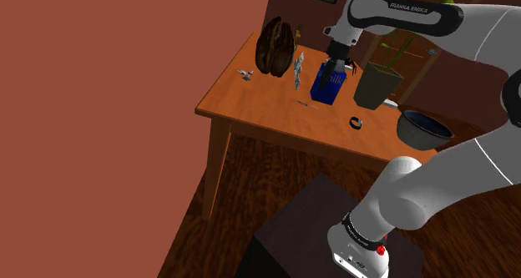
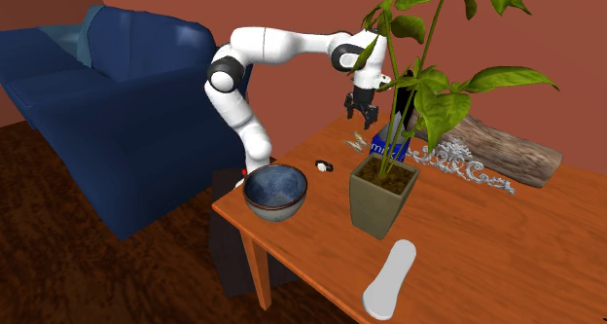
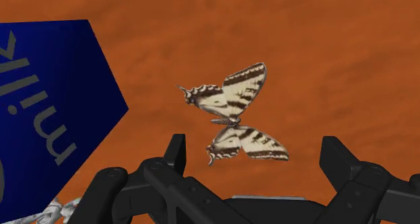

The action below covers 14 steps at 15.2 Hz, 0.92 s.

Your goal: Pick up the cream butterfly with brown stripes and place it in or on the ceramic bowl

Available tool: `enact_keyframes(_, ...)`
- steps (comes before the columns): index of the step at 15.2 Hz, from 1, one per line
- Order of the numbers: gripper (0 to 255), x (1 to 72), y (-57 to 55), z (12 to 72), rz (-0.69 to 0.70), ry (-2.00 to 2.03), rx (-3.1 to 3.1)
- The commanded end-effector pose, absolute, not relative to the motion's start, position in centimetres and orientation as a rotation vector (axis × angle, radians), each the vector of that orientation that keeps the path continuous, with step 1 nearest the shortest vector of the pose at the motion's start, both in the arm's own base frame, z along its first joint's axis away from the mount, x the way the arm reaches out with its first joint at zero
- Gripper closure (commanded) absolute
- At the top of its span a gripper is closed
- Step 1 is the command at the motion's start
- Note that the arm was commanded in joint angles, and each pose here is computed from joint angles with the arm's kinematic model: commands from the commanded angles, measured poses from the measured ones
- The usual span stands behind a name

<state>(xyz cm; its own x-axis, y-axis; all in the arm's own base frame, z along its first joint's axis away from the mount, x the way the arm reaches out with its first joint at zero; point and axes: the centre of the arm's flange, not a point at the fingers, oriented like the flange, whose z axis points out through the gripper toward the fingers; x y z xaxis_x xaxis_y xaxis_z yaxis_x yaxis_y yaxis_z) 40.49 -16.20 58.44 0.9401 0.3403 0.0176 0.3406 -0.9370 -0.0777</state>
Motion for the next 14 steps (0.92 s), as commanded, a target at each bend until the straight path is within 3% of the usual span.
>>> enact_keyframes(1, 0, 43.0, -18.0, 57.0, 0.020, -0.667, -2.958)
enact_keyframes(5, 0, 47.2, -20.2, 55.0, 0.059, -0.863, -2.855)
enact_keyframes(14, 0, 46.9, -19.6, 51.0, 0.059, -0.863, -2.855)
